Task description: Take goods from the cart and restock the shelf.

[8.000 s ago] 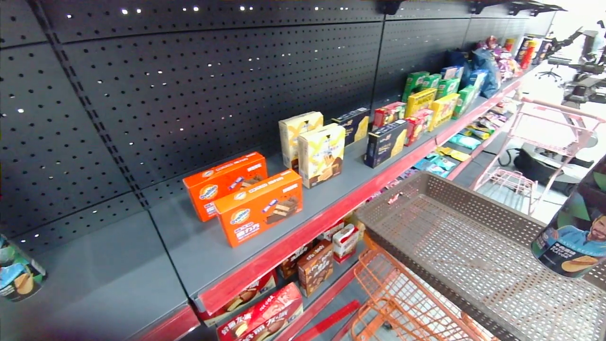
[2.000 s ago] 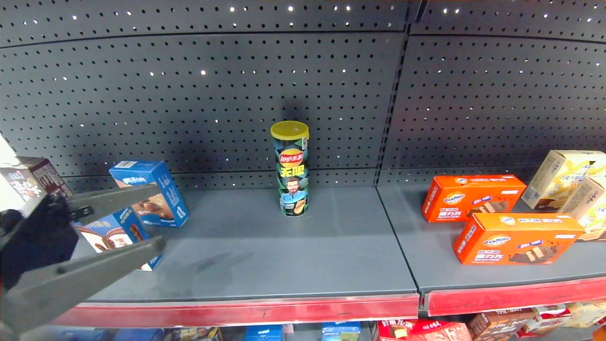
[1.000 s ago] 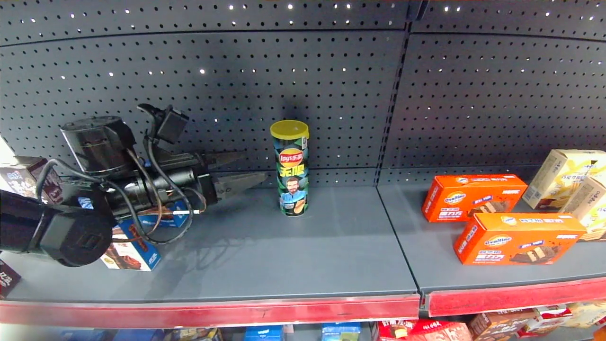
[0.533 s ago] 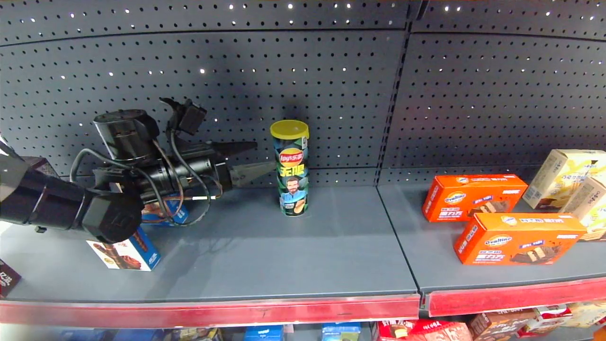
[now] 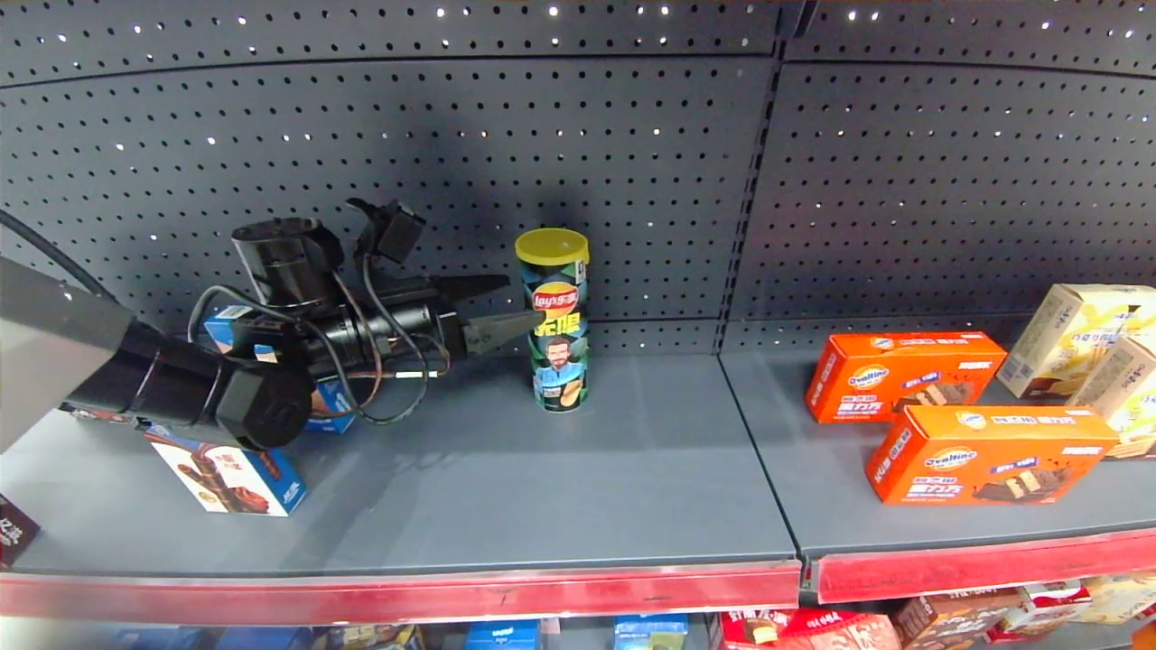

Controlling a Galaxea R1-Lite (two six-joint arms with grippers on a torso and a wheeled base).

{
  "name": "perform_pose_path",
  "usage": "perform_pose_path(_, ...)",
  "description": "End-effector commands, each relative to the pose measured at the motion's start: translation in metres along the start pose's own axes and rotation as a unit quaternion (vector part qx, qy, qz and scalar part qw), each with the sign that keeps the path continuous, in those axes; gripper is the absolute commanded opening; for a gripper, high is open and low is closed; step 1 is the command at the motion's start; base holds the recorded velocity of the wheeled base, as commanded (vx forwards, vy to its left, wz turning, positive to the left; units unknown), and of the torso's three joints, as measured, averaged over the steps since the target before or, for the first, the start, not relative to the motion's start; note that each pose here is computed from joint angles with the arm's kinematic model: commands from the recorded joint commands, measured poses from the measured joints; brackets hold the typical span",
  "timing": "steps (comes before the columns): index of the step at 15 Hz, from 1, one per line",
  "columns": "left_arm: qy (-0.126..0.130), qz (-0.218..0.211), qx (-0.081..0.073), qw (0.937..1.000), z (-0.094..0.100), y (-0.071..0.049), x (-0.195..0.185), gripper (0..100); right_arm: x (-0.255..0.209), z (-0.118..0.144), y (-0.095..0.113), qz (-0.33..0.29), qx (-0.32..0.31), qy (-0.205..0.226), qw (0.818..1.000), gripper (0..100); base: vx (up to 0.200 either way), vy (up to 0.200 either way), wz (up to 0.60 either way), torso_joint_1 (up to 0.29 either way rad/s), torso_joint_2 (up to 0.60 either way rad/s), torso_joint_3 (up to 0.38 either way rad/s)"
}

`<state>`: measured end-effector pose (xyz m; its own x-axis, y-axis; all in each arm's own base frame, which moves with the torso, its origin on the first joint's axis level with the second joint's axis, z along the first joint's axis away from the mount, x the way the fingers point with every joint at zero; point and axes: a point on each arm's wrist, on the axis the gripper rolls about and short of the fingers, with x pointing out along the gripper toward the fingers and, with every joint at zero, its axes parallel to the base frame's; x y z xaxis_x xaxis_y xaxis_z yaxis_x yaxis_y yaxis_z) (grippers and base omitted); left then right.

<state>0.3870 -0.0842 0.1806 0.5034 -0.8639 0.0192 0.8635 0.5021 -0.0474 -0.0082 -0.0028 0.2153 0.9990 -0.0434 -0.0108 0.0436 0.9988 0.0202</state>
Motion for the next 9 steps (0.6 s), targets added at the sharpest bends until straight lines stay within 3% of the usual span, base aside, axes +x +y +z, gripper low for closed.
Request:
perform_pose_path(1,-0.001,0.000,0.001,1.0000,0.000,0.003,0.003,100,-0.001,0.001,0.000,0.000,0.000,-0.003,1.000,0,0.000,0.000,0.00,0.000,0.00,0.000)
perform_pose_path(9,-0.003,-0.005,0.003,1.0000,-0.007,0.014,0.015,100,-0.003,0.006,0.000,-0.003,0.001,-0.012,1.000,0,0.000,0.000,0.00,0.000,0.00,0.000)
